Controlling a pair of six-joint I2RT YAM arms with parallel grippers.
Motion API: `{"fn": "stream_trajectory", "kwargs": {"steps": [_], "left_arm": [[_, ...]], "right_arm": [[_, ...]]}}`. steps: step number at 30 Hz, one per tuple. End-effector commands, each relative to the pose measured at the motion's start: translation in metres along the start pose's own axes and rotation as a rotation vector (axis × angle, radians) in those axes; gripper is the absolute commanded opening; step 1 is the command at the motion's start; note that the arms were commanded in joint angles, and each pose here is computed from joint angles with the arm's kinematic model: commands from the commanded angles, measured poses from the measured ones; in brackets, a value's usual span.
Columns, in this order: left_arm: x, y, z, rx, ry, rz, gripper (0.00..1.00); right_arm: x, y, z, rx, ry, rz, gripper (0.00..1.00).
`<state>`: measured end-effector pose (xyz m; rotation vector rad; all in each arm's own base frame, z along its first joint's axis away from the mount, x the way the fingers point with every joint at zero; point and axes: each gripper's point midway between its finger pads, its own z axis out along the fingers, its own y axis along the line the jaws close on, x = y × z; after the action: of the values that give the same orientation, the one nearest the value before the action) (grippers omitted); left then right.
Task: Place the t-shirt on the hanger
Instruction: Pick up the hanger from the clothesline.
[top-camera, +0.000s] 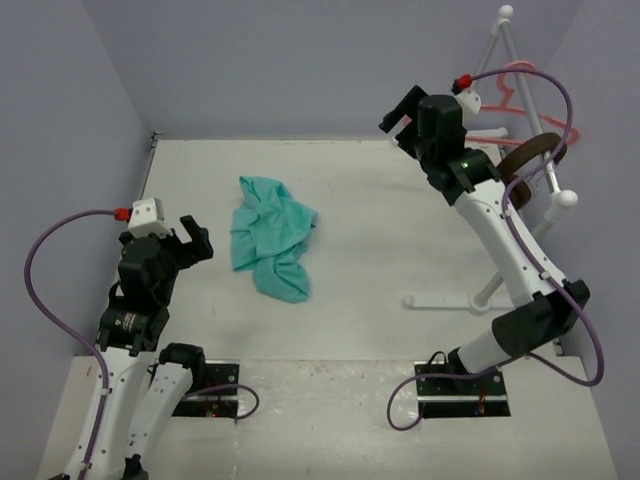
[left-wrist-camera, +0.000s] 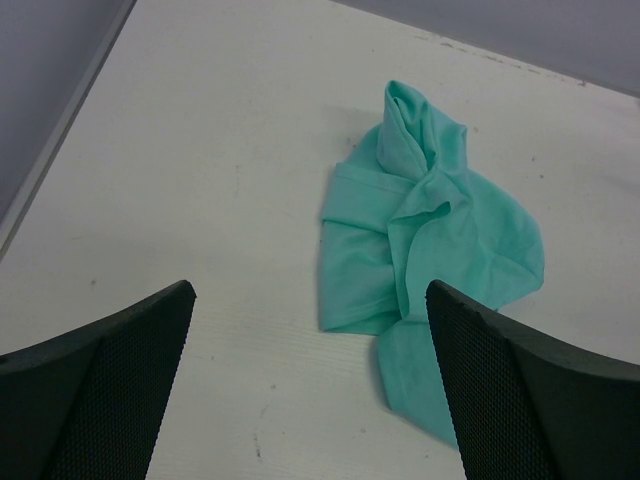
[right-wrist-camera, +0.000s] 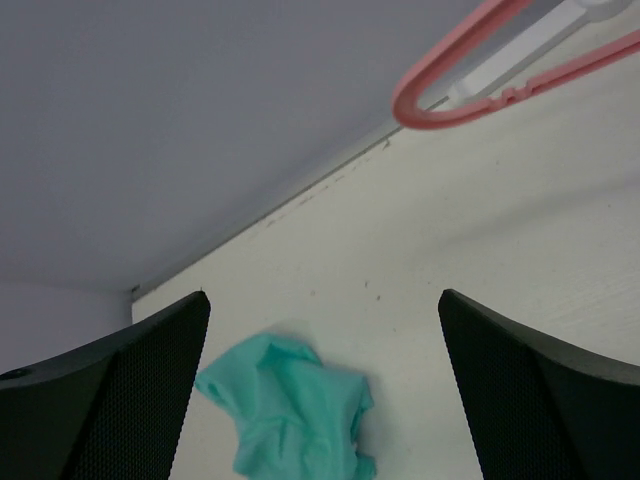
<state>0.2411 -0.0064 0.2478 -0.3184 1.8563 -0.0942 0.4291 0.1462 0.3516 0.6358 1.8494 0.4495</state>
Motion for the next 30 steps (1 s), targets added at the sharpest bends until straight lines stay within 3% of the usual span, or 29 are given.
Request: {"fn": "stream_trajectory", "kwargs": {"steps": [1,4,10,25,30], "left_arm": [[-0.004,-0.006,0.004,0.023,-0.018,-0.012,1.0],[-0.004,-0.007,0.004,0.03,-0.017,-0.009,1.0],[-0.005,-0.009,0.002,0.044,-0.025,-0.009,1.0],[-0.008,-0.012,-0.003,0.067,-0.046,-0.011,1.0],[-0.011,-0.013,-0.007,0.077,-0.062,-0.014,1.0]], "right_arm": [[-0.044,-0.022,0.023,0.26,-0.21,0.074,0.99],[-0.049,-0.029,0.042,0.394,-0.258,0.097,0.99],[-0.08,-0.038,0.047,0.5,-0.403,0.084,0.99],[-0.095,-0.076,0.109,0.6,-0.455,0.036,0.99],[-0.101,-0.085,0.123,0.645,-0.504,-0.053,0.98]]}}
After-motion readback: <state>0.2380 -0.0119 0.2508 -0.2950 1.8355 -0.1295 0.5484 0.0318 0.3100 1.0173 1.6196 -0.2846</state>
